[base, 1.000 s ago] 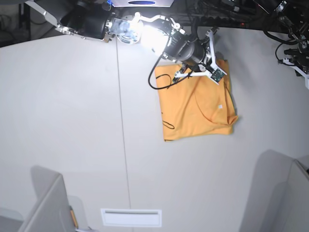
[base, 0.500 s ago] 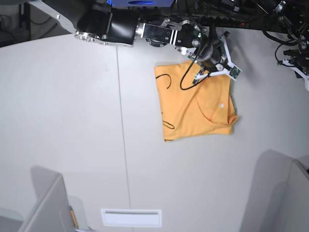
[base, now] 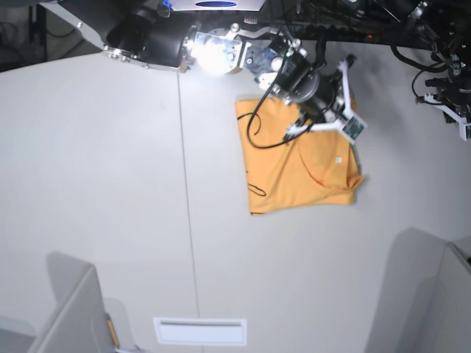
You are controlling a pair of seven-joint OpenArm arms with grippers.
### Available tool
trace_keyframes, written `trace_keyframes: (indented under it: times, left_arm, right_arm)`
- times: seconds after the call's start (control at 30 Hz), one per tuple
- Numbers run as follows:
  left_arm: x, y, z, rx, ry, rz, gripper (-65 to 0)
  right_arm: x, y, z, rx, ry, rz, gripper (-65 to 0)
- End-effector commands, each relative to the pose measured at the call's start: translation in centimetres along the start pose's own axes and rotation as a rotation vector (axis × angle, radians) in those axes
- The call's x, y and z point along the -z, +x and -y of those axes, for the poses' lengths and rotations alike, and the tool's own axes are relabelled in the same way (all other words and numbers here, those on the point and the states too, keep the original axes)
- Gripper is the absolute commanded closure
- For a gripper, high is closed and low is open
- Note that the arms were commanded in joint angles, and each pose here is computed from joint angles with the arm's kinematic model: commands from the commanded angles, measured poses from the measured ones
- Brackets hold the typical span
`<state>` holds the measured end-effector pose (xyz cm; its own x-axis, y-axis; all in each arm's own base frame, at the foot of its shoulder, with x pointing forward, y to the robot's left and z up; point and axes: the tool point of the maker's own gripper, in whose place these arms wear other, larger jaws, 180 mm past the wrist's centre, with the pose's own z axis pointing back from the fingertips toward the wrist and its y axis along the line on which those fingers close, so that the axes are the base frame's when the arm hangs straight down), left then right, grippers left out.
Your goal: Fold the T-shirt properly
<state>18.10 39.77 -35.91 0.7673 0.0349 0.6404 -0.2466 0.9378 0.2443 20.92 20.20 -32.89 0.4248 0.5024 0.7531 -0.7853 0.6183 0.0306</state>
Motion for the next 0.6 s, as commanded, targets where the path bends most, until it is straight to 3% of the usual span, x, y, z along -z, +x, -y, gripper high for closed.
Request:
trace_keyframes:
  times: [0.0,0.07,0.27,0.37,0.47,0.5,0.57]
  left_arm:
    - [-0.6,2.0,0.7,0.017,-0.025,0.071,0.0]
    - [-1.3,2.5,2.5,0.028,-0.072,0.106,0.0]
    - [-3.2,3.3,5.6,0.018,-0.176,0.18,0.0]
    - [-4.5,3.8,8.5,0.045,-0.277,0.216,0.0]
    - [-5.5,3.6,10.0,-0.001,-0.363,0.243,0.0]
    - [-5.6,3.4,10.3,-0.027,-0.389,0.245,-2.0]
    - [-5.8,3.0,10.8,-0.071,-0.434,0.249,-23.2]
  right_arm:
    - [-0.3,1.5,1.2,0.02,-0.029,0.044,0.0]
    - [-0.1,1.9,3.3,0.065,-0.071,0.058,0.0]
    - [2.8,1.4,4.6,0.044,-0.124,0.03,0.0]
    - [2.0,2.0,6.2,0.078,-0.15,0.057,0.0]
    - [0.6,2.2,8.4,0.134,-0.182,0.089,0.0]
    - [0.0,2.1,9.4,0.156,-0.198,0.098,0.0]
    - [-0.9,1.7,10.8,0.196,-0.222,0.109,0.0]
